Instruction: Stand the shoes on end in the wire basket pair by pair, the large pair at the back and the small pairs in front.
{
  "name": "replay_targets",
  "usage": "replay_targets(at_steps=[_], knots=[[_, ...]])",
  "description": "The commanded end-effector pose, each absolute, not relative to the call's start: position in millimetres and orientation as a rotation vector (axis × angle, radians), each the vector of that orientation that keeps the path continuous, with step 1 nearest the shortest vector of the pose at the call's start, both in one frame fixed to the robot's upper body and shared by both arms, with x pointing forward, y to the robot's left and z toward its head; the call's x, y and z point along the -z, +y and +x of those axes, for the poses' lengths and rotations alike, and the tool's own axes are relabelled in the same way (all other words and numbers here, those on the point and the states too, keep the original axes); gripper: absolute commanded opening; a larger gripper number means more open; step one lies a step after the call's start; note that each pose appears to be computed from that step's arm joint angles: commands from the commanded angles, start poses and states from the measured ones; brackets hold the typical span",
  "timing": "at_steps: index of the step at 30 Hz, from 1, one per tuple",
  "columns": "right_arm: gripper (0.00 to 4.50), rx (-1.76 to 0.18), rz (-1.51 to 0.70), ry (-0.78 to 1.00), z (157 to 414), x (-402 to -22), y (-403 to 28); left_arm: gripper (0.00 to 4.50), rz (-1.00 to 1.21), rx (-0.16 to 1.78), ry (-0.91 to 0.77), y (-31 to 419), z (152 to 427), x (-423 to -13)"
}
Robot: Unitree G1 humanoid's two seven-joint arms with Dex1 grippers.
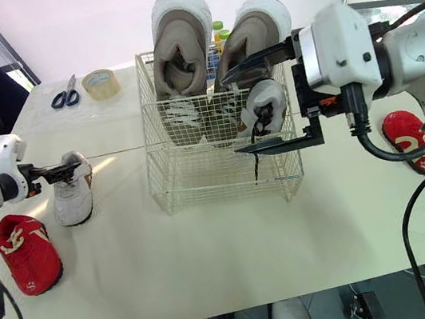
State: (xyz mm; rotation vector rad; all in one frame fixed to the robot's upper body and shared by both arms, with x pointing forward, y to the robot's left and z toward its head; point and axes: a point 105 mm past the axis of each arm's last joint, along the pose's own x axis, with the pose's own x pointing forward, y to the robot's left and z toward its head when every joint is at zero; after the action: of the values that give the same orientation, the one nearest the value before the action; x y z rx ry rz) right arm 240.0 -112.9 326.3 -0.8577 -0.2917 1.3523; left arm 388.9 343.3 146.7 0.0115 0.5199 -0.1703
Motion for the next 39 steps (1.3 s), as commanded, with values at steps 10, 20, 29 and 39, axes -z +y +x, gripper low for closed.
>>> replay_targets(at_steps=[10,20,29,39], knots=[[4.5,-1.292,-0.89,-0.304,232.3,-339.9,-117.0,0.06,-0.099,0.189,0.439,322.7,410.3,-152.6],[4.5,-1.292,-0.88,-0.31,243.5,-339.5,-118.9,0.06,-0.281,0.549,-0.379,240.5,387.5,-343.7],[4.5,-1.303,-0.888,-0.32,249.9,-343.1,-117.9,0.06,-0.347,0.673,-0.695,159.1,331.4,-368.4],[4.5,-1.304,-0.883,-0.306,248.9,-343.5,-117.0,0.06,-0.131,0.49,-0.823,118.8,332.1,-325.4]])
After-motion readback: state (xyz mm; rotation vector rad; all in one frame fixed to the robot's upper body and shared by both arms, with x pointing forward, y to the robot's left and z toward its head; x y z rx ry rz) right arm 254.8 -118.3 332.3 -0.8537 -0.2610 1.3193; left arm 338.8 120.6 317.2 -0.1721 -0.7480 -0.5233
